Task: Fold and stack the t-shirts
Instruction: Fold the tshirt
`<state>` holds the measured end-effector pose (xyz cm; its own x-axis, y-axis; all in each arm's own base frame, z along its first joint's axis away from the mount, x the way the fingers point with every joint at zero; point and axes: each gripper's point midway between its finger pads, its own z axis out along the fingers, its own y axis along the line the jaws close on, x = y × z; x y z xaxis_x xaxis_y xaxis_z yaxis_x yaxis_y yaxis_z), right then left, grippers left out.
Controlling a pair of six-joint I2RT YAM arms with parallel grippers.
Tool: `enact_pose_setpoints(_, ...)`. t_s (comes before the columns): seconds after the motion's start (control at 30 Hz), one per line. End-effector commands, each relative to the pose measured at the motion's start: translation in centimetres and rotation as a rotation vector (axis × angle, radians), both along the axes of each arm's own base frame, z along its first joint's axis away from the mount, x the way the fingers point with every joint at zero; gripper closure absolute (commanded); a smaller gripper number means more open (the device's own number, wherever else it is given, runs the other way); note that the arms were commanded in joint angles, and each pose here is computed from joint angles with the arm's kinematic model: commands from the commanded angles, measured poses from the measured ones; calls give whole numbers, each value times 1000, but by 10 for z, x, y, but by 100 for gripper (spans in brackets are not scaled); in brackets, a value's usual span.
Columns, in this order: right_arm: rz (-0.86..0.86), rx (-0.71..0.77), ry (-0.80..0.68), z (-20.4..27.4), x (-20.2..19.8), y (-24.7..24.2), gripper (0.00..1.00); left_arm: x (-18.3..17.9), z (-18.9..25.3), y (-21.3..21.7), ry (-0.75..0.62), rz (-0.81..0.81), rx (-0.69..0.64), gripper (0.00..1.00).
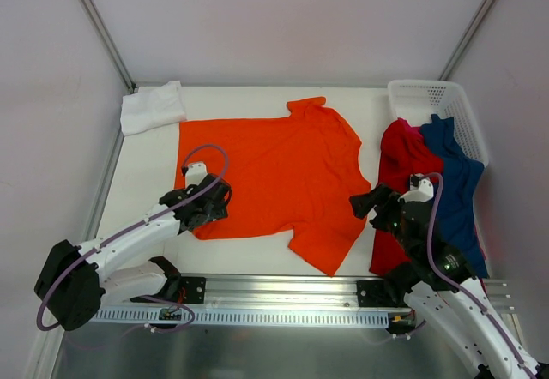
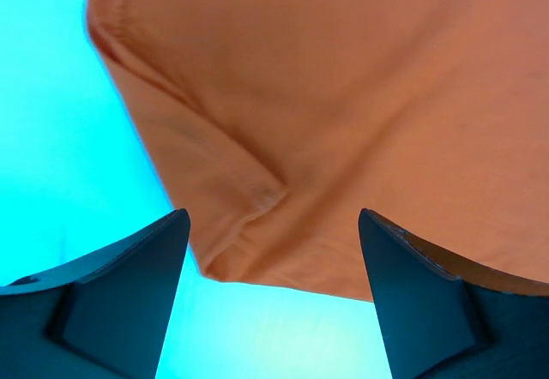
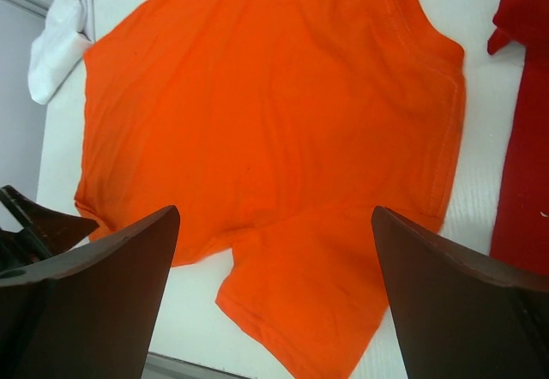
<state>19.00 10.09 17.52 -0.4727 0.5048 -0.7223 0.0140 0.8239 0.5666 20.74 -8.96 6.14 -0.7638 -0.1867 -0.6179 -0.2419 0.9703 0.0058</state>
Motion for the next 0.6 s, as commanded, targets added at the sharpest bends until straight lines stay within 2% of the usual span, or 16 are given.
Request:
enact_pose_setpoints(0.0, -11, -6, 22, -9, -3, -3, 1, -7, 9, 19, 15, 50, 88, 17)
enact_pose_setpoints(0.57, -35, -7, 28, -17, -15, -14, 1, -15, -22, 27, 125, 135, 171, 10)
